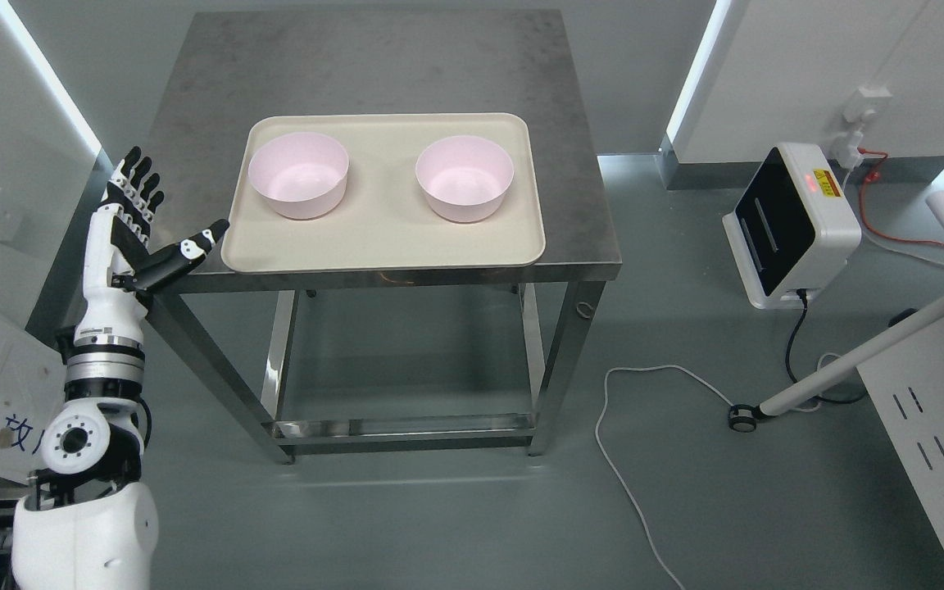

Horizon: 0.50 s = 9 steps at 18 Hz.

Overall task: Stack pink IKEA bowls on left shelf middle
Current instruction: 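Reach the left hand toward the pink bowl farther from the other bowl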

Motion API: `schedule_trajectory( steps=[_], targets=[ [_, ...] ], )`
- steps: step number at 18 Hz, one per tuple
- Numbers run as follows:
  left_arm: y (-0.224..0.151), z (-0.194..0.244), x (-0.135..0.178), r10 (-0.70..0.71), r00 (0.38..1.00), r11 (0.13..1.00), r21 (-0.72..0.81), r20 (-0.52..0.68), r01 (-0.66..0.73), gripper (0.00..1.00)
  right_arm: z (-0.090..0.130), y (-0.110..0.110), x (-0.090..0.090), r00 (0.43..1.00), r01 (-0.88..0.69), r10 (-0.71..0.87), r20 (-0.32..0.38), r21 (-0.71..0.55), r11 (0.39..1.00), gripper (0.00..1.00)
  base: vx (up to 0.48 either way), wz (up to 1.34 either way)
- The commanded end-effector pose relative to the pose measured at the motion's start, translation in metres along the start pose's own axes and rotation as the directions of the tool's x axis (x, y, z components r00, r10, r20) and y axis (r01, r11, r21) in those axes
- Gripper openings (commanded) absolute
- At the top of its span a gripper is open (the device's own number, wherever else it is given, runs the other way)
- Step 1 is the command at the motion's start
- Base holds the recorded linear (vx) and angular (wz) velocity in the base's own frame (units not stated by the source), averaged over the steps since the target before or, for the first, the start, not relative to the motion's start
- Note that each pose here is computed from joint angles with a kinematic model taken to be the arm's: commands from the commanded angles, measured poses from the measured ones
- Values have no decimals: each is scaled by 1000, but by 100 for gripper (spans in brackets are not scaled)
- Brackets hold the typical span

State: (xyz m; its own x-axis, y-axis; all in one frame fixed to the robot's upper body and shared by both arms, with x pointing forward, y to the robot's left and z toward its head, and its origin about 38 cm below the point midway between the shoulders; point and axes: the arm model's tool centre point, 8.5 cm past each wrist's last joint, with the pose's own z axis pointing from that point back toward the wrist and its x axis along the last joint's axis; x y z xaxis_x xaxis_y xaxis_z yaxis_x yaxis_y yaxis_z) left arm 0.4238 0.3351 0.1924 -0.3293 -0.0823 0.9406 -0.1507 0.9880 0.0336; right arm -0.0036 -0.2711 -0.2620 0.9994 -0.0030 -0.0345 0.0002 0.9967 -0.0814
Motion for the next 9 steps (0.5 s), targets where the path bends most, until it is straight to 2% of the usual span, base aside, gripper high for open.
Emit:
schedule_trajectory(
  steps=[1,4,6,9],
  targets=[
    [-3,-3,2,-10,1000,1000,-20,4,10,100,-1,-11,-7,1000,11,-11,4,-17,1000,100,0,0],
    [-10,-25,24,2,998,1000,-27,66,-1,100,-1,-11,-7,1000,12,-12,4,-17,1000,100,0,0],
    [-30,-51,33,-4,997,995,-99,76,12,100,-1,-11,-7,1000,11,-11,4,-17,1000,100,0,0],
    [-47,-82,41,-136,987,961,-229,86,153,100,-1,-11,-7,1000,11,-11,4,-17,1000,100,0,0]
  ],
)
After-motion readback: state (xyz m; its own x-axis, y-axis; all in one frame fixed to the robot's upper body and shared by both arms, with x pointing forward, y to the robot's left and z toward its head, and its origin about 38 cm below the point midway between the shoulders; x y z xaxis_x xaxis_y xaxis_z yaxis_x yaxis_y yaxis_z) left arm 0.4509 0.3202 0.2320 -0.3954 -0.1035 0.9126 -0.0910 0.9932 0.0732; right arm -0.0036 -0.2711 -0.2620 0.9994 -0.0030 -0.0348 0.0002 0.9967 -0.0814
